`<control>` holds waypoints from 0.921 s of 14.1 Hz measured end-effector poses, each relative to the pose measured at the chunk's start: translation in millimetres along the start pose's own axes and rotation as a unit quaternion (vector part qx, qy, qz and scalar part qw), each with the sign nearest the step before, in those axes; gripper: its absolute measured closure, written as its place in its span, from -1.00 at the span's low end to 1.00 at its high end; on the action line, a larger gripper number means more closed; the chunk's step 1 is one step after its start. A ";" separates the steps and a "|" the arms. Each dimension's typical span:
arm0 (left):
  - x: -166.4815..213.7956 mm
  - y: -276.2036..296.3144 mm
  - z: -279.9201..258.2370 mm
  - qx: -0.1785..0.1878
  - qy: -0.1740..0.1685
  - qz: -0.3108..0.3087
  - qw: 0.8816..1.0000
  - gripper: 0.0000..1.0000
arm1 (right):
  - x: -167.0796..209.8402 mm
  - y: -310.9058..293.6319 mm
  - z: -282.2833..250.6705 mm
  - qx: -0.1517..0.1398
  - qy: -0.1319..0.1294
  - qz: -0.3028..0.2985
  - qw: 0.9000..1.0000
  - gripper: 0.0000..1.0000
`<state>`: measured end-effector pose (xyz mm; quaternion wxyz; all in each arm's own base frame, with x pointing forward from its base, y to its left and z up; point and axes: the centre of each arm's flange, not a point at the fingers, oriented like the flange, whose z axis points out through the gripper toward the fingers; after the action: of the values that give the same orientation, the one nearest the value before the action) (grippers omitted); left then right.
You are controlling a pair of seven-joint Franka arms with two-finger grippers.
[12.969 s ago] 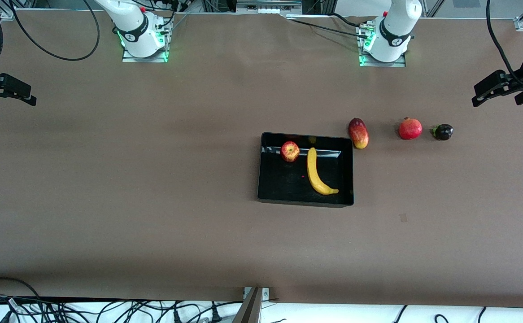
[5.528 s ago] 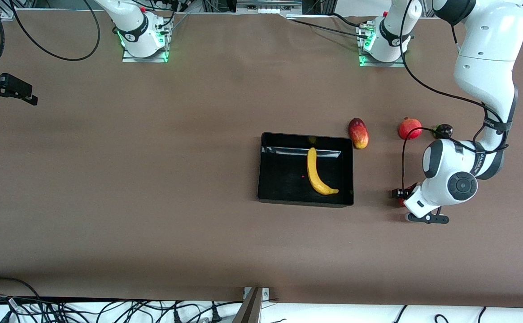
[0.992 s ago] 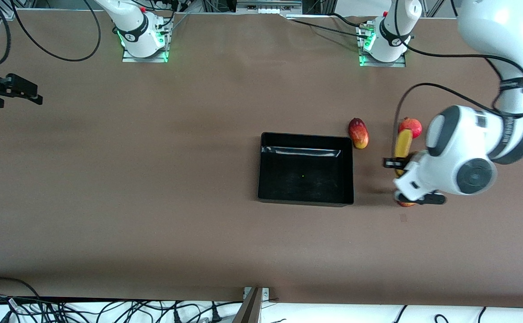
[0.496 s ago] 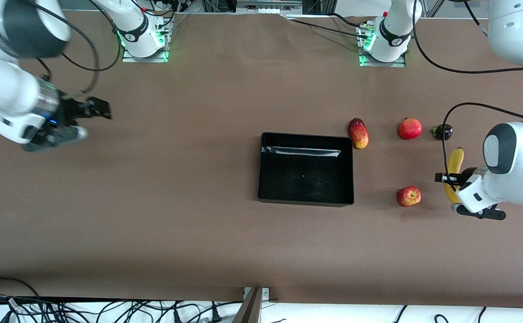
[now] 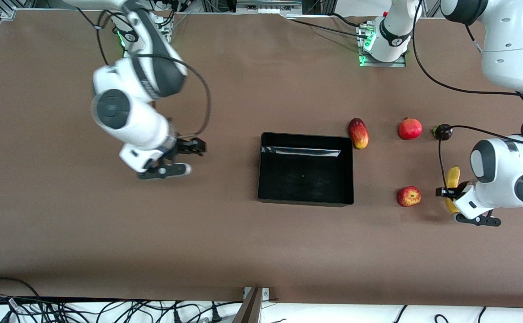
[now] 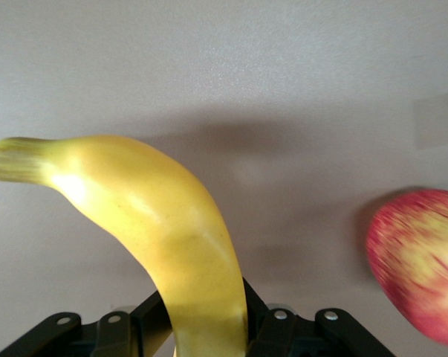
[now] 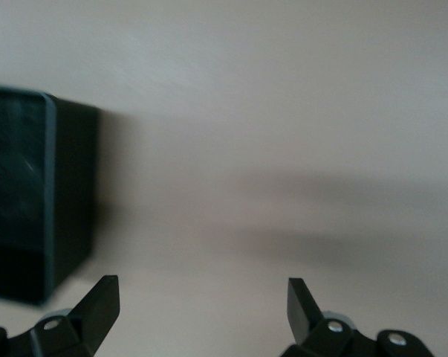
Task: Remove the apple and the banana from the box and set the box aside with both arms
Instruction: 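Lower the banana onto the table while the right gripper grasps the tray rim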
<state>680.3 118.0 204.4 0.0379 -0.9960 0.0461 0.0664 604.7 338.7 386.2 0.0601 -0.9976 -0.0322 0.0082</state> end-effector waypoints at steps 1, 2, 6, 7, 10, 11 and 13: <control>-2.1 1.3 11.7 0.001 0.006 0.000 1.000 0.29 | -3.0 -27.2 19.5 0.009 0.022 0.011 1.000 -1.00; -3.3 2.6 22.4 0.002 0.010 -0.002 1.000 0.29 | -7.9 -52.5 39.1 0.019 0.040 0.015 0.999 -1.00; -5.2 6.0 50.7 0.007 0.033 -0.014 0.999 0.42 | -37.9 -120.2 111.4 0.035 0.064 -0.006 0.997 -0.99; -5.8 6.5 55.9 0.008 0.035 -0.014 0.999 0.42 | -45.8 -129.3 125.0 0.031 0.058 -0.015 0.998 -0.87; -5.2 6.9 58.2 0.008 0.037 -0.014 0.999 -0.08 | -57.7 -140.9 153.0 0.025 0.049 -0.026 0.998 -0.17; -4.5 7.0 54.5 0.008 0.036 -0.014 0.999 -0.30 | -57.7 -141.5 158.4 0.026 0.052 -0.026 0.998 0.07; -4.4 6.1 32.9 0.009 0.013 -0.009 1.000 -0.68 | -55.8 -140.3 162.0 0.027 0.055 -0.025 0.998 0.50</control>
<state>671.2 115.0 172.1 0.0469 -0.9968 0.0385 0.0525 536.9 493.4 243.0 0.0888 -0.9935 -0.0536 -0.0475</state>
